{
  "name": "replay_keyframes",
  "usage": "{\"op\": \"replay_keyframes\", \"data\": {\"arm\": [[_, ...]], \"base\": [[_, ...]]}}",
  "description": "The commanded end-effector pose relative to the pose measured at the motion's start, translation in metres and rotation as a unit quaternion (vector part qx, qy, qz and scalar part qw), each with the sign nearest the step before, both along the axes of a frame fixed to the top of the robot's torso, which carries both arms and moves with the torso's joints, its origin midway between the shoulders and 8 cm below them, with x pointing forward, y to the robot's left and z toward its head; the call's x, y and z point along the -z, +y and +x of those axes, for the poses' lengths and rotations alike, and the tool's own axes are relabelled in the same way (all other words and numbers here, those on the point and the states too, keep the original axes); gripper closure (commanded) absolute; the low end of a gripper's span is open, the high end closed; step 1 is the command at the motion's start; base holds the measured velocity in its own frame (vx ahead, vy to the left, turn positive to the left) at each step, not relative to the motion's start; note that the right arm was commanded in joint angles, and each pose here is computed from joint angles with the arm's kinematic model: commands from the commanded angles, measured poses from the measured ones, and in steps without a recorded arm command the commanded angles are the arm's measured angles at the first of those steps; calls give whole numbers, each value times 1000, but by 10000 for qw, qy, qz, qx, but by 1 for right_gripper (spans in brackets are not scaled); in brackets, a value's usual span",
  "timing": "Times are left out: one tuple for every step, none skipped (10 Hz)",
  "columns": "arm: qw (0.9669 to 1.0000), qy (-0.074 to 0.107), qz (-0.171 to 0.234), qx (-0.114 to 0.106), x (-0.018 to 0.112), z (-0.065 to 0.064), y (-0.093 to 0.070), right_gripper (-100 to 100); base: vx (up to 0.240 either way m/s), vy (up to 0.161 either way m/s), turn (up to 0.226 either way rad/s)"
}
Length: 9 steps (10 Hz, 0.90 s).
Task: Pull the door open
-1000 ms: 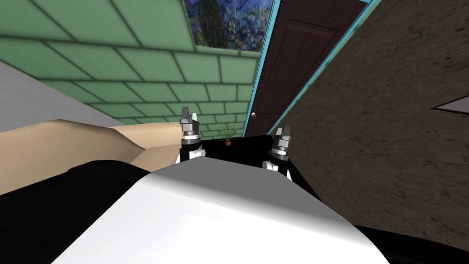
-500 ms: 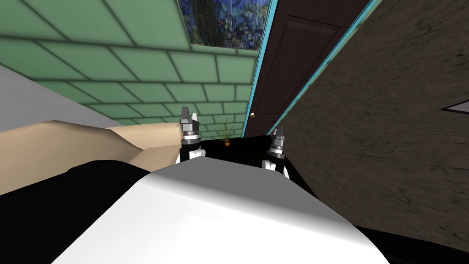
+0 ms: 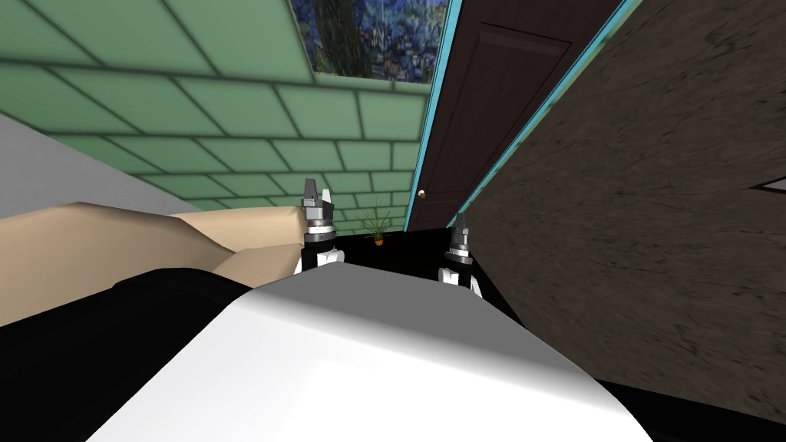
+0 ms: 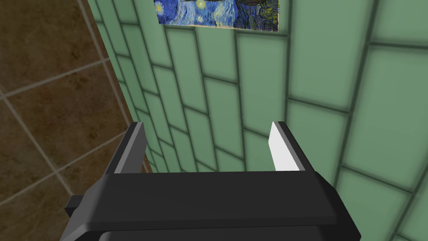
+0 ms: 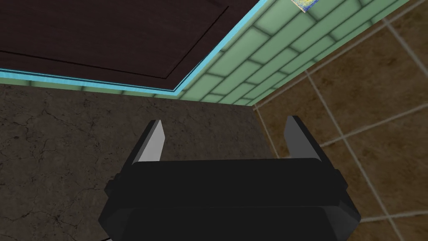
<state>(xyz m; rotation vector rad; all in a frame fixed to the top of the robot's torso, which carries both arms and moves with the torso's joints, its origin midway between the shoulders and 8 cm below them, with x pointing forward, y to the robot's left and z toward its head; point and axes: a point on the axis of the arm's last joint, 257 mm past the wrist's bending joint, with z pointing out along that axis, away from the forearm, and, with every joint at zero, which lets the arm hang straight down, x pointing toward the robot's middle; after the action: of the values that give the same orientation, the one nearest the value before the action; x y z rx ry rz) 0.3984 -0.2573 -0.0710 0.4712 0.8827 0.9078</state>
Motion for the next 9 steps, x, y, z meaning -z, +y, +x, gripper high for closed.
{"op": "replay_keyframes", "data": {"arm": [[9997, 99, -191, 83, 11, 6, -1, -100], [9993, 157, -306, 130, 18, 9, -1, -100], [9987, 214, -421, 176, 25, 13, -1, -100], [9979, 270, -537, 221, 32, 16, -1, -100], [9970, 326, -652, 265, 38, 19, -1, -100], [9958, 384, -770, 310, 45, 22, -1, -100], [9944, 442, -888, 355, 52, 25, -1, -100], [9929, 499, -1006, 399, 59, 28, -1, -100], [9911, 556, -1125, 442, 66, 31, -2, -100]], "base": [[73, -81, 12], [66, -80, 18], [70, -59, 15], [71, -55, 11], [69, -60, 12], [70, -68, 15], [68, -71, 16], [81, -71, 13], [96, -83, 15]]}}
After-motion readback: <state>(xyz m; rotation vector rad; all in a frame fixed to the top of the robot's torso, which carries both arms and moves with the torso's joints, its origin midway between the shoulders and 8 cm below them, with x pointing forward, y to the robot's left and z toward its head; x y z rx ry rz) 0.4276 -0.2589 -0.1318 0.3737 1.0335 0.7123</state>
